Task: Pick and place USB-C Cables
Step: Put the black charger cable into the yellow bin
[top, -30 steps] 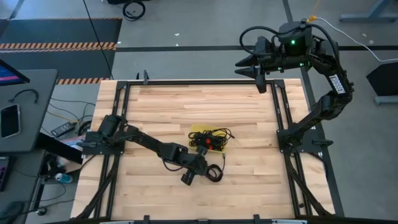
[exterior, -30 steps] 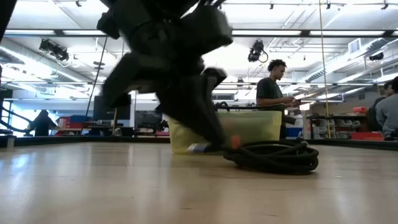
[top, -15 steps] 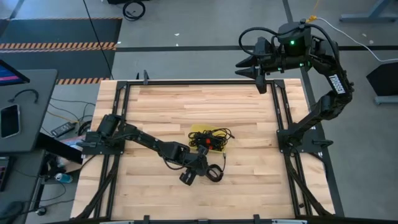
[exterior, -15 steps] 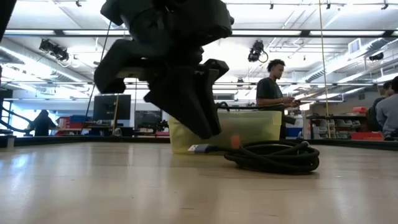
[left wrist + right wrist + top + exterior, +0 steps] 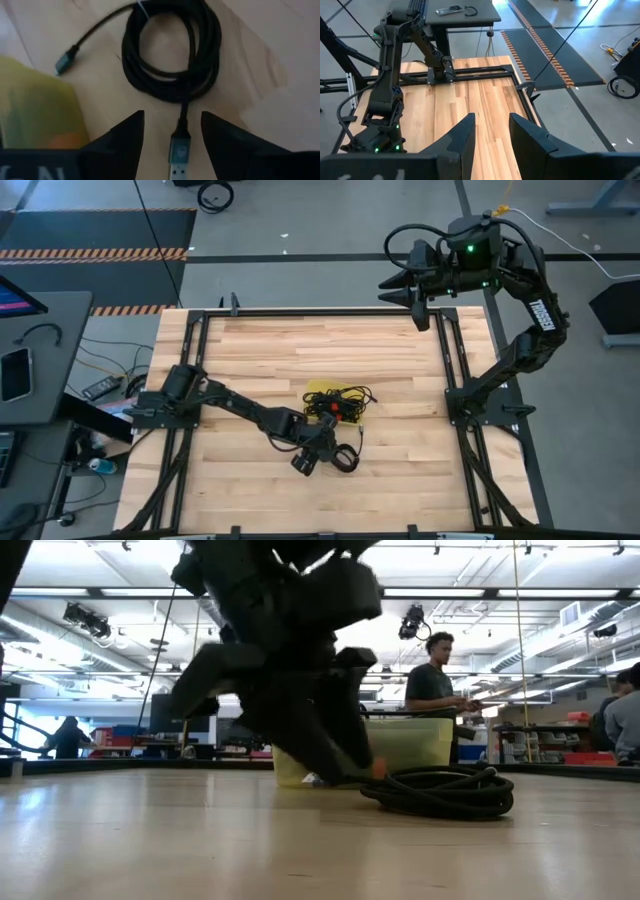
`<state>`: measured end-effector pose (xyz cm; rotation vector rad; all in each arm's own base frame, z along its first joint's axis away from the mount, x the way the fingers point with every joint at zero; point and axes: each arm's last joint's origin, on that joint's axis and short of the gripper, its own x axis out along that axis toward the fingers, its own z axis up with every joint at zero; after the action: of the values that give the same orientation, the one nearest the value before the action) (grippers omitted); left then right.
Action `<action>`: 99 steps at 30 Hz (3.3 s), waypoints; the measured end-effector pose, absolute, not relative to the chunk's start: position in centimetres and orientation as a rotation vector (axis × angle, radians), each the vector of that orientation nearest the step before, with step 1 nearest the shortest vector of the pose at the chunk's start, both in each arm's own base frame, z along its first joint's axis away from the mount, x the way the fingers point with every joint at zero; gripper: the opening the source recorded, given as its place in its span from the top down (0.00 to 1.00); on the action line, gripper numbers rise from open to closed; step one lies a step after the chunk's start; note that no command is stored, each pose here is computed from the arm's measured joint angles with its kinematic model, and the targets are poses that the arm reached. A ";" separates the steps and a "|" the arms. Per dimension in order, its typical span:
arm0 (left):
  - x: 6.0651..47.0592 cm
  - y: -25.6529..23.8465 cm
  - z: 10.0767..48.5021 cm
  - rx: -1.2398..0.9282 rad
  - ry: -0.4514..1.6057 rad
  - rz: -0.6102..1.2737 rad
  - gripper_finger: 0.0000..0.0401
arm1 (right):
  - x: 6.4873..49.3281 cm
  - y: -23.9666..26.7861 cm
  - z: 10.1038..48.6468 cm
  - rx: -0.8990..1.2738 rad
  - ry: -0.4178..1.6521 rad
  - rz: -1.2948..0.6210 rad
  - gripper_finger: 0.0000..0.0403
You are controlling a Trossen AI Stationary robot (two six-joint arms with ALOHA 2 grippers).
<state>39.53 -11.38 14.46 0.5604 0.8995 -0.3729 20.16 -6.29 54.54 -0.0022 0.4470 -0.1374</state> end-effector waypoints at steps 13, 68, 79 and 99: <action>40.1 -11.2 12.9 0.550 0.902 -0.379 0.57 | 20.2 -6.3 54.5 -0.002 0.447 -0.138 0.69; 45.0 -7.6 33.5 0.863 0.629 0.066 0.96 | 20.1 -6.3 54.5 -0.017 0.457 -0.145 0.69; 42.2 -4.1 29.2 0.685 1.087 0.229 0.96 | 20.1 -6.3 54.5 -0.024 0.457 -0.145 0.69; 37.6 -6.1 33.6 0.683 1.049 0.390 0.96 | 17.6 -9.4 52.7 -0.003 0.713 -0.509 0.73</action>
<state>37.58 -6.14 33.58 0.6830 1.0492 0.3903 17.58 -9.44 52.68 -0.0032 0.7129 -0.5094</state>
